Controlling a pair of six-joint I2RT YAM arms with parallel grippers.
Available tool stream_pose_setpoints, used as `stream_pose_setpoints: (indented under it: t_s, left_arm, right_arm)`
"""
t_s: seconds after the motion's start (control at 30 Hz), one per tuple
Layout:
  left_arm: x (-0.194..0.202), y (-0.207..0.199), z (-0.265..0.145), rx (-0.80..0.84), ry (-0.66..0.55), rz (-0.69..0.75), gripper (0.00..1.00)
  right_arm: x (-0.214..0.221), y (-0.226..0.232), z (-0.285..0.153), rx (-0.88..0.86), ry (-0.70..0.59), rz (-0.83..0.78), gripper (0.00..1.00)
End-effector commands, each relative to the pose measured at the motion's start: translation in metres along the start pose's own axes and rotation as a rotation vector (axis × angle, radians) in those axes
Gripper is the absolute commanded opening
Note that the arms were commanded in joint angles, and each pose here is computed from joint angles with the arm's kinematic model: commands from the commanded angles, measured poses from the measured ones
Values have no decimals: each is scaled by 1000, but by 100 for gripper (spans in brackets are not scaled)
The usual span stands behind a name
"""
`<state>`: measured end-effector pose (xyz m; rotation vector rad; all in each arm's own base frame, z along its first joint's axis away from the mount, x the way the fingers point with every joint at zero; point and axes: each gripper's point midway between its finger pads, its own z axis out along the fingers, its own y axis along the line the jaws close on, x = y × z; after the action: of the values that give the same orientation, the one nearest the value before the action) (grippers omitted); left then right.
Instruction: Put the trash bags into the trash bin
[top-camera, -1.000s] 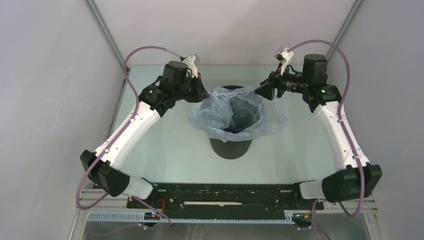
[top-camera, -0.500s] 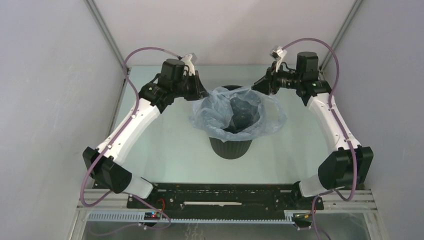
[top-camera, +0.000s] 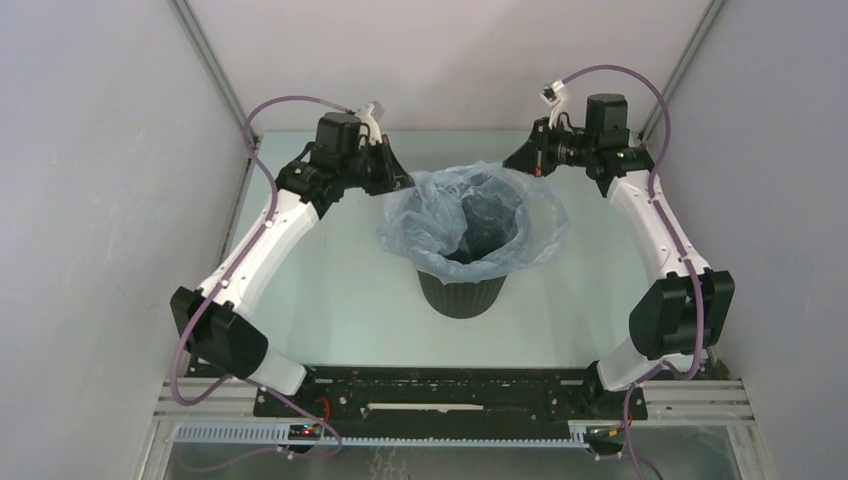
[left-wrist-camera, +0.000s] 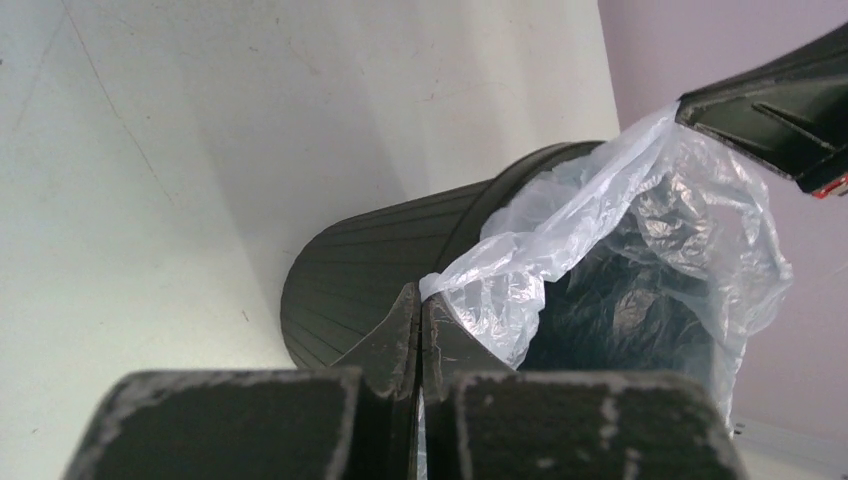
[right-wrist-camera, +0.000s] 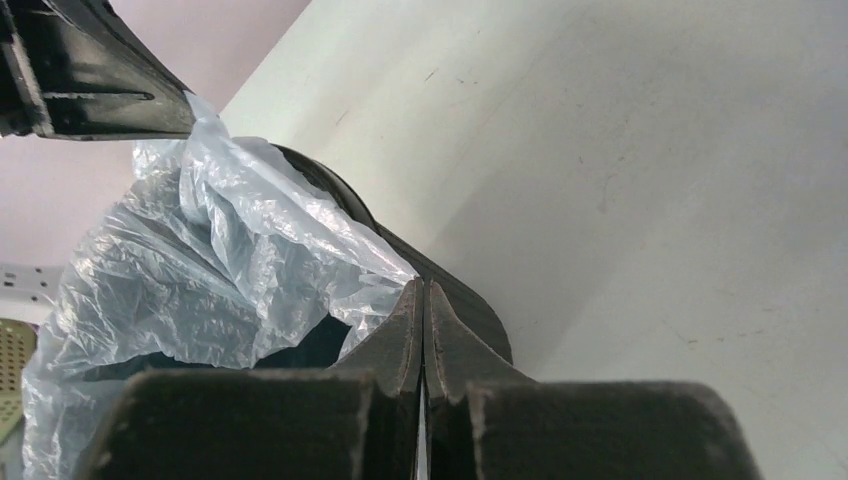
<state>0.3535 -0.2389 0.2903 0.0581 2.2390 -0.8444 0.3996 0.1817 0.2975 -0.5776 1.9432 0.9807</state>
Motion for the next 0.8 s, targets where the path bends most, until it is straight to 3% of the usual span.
stream_pose_setpoints:
  t_s: [0.0,0.4,0.53,0.6,0.7,0.77]
  left_arm:
    - [-3,8,8,41,15,-116,0]
    - [23,27,29,54,136,-244,1]
    - [31,27,22,59,150,-234,10]
    - [32,25,14,59,146,-214,18]
    - [31,25,-3,39,131,-180,39]
    - [29,29,-15,19,108,-164,48]
  right_arm:
    - [-6,-6,-1,63,-7,140,0]
    - [22,-37,12,147,60,335,0]
    - [31,-30,8,139,75,379,0]
    - [27,-21,2,146,74,417,14]
    - [19,-9,-14,188,74,477,42]
    - [10,5,-30,197,61,490,53]
